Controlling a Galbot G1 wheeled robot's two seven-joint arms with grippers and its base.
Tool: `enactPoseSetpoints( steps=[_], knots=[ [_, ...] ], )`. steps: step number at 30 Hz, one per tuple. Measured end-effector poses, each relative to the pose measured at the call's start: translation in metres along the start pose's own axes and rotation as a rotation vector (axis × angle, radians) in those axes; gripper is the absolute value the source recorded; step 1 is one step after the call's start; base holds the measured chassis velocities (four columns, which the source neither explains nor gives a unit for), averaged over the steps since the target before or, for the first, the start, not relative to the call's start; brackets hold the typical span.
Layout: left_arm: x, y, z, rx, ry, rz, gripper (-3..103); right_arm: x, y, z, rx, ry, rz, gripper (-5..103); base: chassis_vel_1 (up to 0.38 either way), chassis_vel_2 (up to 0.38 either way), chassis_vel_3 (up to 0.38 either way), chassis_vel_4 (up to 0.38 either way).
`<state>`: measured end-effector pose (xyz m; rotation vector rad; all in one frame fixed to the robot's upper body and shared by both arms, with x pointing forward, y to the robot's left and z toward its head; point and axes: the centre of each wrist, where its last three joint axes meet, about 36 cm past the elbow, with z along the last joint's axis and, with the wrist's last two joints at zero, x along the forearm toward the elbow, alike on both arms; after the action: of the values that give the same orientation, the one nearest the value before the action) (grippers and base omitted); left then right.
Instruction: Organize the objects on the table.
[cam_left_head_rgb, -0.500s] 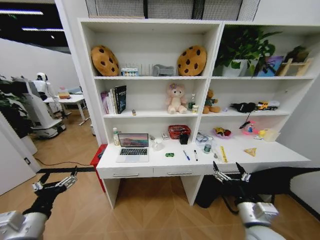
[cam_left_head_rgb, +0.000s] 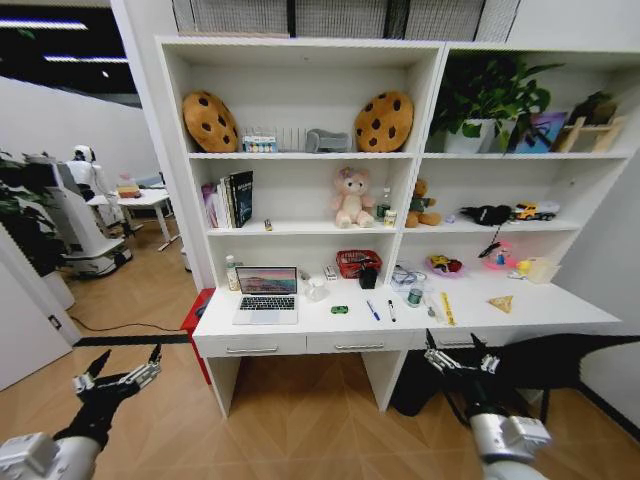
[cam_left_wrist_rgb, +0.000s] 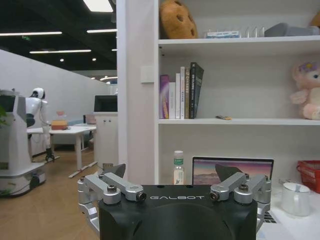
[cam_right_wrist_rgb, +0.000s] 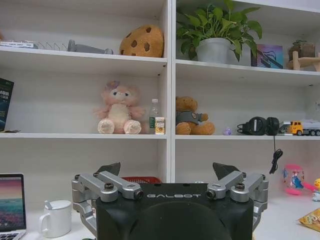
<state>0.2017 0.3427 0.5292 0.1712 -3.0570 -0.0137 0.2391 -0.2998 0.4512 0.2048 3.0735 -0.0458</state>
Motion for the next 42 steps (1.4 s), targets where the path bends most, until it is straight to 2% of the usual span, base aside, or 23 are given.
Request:
enactPoseSetpoints(
  steps=[4, 24, 32, 42],
  knots=[
    [-0.0006, -0.0017, 0.001, -0.003, -0.007, 0.031, 98, 0.0005, -0.0008, -0.0003, -0.001, 0.004, -0.018, 100, 0.0, 0.0, 0.0, 0.0],
    [-0.002, 0.0016, 0.002, -0.008, -0.011, 0.003, 98, 0.0004, -0.0015, 0.0045, -0.01, 0.002, -0.011, 100, 0.0, 0.0, 0.0, 0.0],
    [-0.001, -0.0002, 0.0018, 0.003, -0.014, 0.0, 98, -0.0007, -0.0009, 0.0035, -0.004, 0.051, -0.014, 100, 0.0, 0.0, 0.0, 0.0],
    [0.0, -0.0038, 0.0038, 0.008, -0.01, 0.0, 98, -0.0017, -0.0039, 0.0048, 0.007, 0.055, 0.001, 100, -0.007, 0.007, 0.008, -0.007]
  ],
)
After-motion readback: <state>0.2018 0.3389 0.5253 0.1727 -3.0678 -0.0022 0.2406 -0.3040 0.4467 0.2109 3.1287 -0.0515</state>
